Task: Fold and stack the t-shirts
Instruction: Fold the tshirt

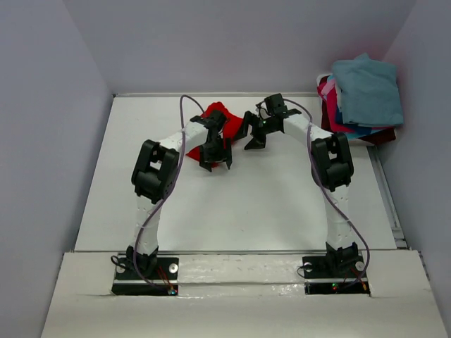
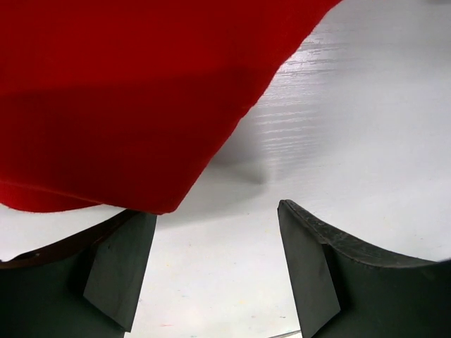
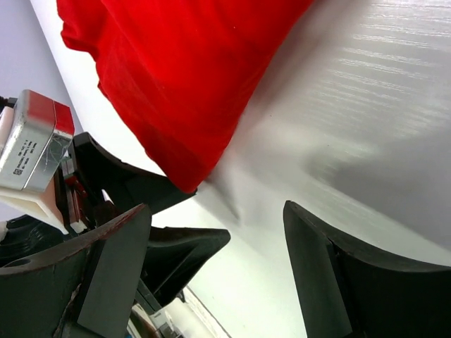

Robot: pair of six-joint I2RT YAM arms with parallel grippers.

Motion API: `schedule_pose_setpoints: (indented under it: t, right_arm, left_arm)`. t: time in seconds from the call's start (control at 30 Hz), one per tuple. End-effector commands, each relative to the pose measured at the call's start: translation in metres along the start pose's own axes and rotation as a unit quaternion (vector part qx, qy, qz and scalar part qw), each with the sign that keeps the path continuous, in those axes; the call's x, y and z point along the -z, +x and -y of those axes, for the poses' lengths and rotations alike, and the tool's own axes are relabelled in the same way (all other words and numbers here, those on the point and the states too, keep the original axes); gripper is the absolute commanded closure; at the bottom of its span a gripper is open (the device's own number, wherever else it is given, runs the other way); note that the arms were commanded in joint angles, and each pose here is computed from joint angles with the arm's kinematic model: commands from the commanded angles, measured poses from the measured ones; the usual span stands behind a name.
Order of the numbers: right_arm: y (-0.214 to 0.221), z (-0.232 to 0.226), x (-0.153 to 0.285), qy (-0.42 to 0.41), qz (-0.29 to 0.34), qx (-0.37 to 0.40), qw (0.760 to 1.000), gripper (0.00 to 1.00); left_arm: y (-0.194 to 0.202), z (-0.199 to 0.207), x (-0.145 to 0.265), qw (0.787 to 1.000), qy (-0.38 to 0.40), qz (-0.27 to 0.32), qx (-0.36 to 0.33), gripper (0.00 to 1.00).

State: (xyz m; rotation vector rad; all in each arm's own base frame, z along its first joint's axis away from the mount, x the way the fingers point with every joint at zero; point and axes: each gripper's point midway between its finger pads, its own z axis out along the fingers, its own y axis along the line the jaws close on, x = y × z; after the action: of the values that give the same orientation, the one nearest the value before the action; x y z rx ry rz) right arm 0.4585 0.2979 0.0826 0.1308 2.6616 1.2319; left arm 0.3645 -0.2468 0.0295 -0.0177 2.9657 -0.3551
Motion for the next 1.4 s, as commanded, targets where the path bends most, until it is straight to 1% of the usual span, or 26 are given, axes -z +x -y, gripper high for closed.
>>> schedule_pose_setpoints:
  t: [0.0,0.13,0.27,0.43,0.53,0.57,0.63,0.67,0.7,0.73,0.77,0.83,0.87,0.97,1.0,1.07,1.1,1.23,1.33,1.37]
  right_arm:
    - [-0.008,-0.036,0.018,-0.030,0.024,0.039,0.998,0.21]
    - [-0.013,-0.046,0.022,-0.040,0.024,0.043,0.998,0.22]
    - [-0.019,-0.057,0.027,-0.044,0.027,0.048,0.998,0.22]
    - [-0.019,-0.060,0.022,-0.045,0.023,0.045,0.998,0.21]
    - [-0.020,-0.060,0.017,-0.051,0.019,0.038,0.998,0.21]
    - [-0.018,-0.062,0.013,-0.054,0.017,0.040,0.998,0.21]
    - [-0.019,-0.063,0.010,-0.059,0.016,0.037,0.997,0.21]
    - [-0.022,-0.066,0.010,-0.064,0.017,0.039,0.997,0.21]
    - [-0.019,-0.065,0.000,-0.065,0.010,0.039,0.997,0.21]
    - [-0.021,-0.064,-0.003,-0.067,0.009,0.038,0.997,0.21]
    - [-0.019,-0.065,-0.008,-0.066,0.003,0.038,0.997,0.22]
    - [-0.028,-0.067,-0.016,-0.073,0.004,0.042,0.996,0.25]
    - [-0.026,-0.073,-0.021,-0.080,-0.002,0.044,0.996,0.26]
    - [-0.035,-0.085,-0.029,-0.094,0.005,0.052,0.994,0.28]
    - [-0.040,-0.093,-0.027,-0.104,0.010,0.057,0.993,0.30]
    - [-0.041,-0.092,-0.034,-0.114,0.006,0.045,0.992,0.31]
    - [-0.040,-0.097,-0.039,-0.123,0.008,0.052,0.991,0.31]
    - [-0.038,-0.087,-0.051,-0.130,-0.005,0.027,0.991,0.33]
    - [-0.031,-0.074,-0.060,-0.121,-0.018,0.014,0.992,0.33]
    - [-0.027,-0.066,-0.064,-0.116,-0.026,0.007,0.993,0.33]
  left_arm:
    - [-0.023,0.012,0.053,0.998,0.012,0.065,-0.014,0.18]
    - [-0.045,0.016,0.079,0.994,0.011,0.104,-0.010,0.18]
    - [-0.067,0.005,0.101,0.991,0.007,0.134,0.008,0.16]
    - [-0.108,-0.035,0.119,0.984,-0.013,0.171,0.049,0.15]
    - [-0.131,-0.063,0.116,0.980,-0.027,0.183,0.073,0.14]
    - [-0.136,-0.068,0.106,0.981,-0.025,0.175,0.075,0.15]
    - [-0.152,-0.075,0.106,0.979,-0.023,0.187,0.078,0.15]
    - [-0.158,-0.072,0.104,0.979,-0.016,0.192,0.071,0.15]
    - [-0.161,-0.075,0.093,0.980,-0.012,0.184,0.072,0.15]
    - [-0.167,-0.071,0.093,0.980,-0.003,0.189,0.069,0.15]
    - [-0.169,-0.067,0.083,0.981,0.011,0.182,0.065,0.16]
    - [-0.170,-0.072,0.075,0.982,0.012,0.175,0.068,0.16]
    - [-0.170,-0.073,0.071,0.983,0.012,0.171,0.068,0.17]
    - [-0.168,-0.081,0.054,0.985,-0.005,0.160,0.071,0.18]
    - [-0.169,-0.083,0.052,0.984,-0.011,0.162,0.072,0.18]
    - [-0.172,-0.087,0.051,0.983,-0.021,0.165,0.073,0.18]
    - [-0.172,-0.095,0.047,0.983,-0.031,0.163,0.079,0.18]
    - [-0.166,-0.104,0.034,0.984,-0.049,0.146,0.084,0.19]
    - [-0.151,-0.114,0.023,0.986,-0.072,0.119,0.090,0.19]
    - [-0.141,-0.119,0.018,0.987,-0.083,0.104,0.094,0.19]
